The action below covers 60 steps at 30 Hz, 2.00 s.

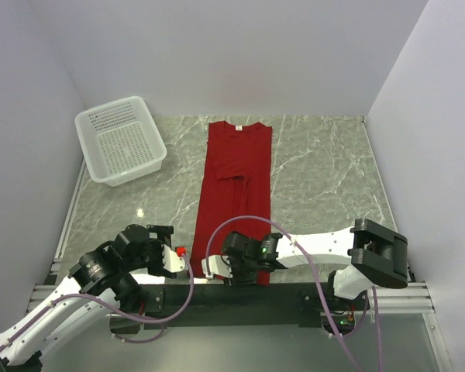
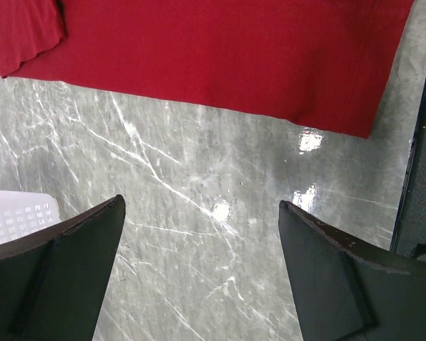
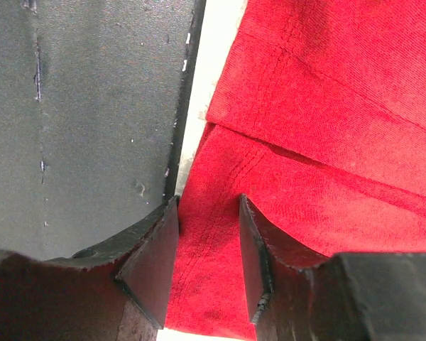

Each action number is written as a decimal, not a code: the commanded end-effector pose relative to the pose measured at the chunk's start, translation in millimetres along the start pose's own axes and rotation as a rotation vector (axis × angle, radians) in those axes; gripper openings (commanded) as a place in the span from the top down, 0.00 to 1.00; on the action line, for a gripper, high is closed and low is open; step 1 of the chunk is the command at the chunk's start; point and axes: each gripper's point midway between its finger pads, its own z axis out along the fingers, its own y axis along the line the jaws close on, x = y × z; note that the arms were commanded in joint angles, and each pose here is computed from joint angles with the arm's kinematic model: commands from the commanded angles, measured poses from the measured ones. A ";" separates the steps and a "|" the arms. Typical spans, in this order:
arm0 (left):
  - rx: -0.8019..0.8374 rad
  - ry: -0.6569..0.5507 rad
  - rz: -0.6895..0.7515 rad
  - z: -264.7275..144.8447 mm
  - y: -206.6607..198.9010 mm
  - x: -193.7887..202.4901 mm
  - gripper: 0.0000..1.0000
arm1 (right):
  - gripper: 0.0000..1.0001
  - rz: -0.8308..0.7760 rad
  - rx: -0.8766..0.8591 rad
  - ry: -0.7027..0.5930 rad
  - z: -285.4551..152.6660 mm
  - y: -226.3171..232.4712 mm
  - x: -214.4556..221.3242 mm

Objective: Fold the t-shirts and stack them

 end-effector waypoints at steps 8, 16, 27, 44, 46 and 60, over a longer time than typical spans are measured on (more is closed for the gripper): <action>-0.010 -0.053 -0.005 -6.0 8.3 -16.9 0.06 | 0.37 0.061 0.086 -0.013 -22.0 -20.1 -12.5; -0.026 -0.060 -0.018 -4.5 11.3 -18.2 0.06 | 0.37 0.096 0.052 0.006 -26.5 -5.0 10.1; -0.021 -0.072 -0.029 -4.3 13.8 -23.8 0.06 | 0.39 0.097 0.037 0.021 -26.0 4.1 17.8; -0.049 -0.077 -0.024 -11.5 19.9 -26.4 0.06 | 0.51 0.145 0.065 0.167 -6.0 5.0 37.7; -0.048 -0.081 -0.026 -12.1 19.5 -27.0 0.06 | 0.57 0.146 0.061 0.170 -5.4 6.3 38.9; 0.131 -0.186 -0.013 3.5 -9.2 -46.3 0.10 | 1.00 0.140 -0.045 0.064 -26.9 13.5 19.7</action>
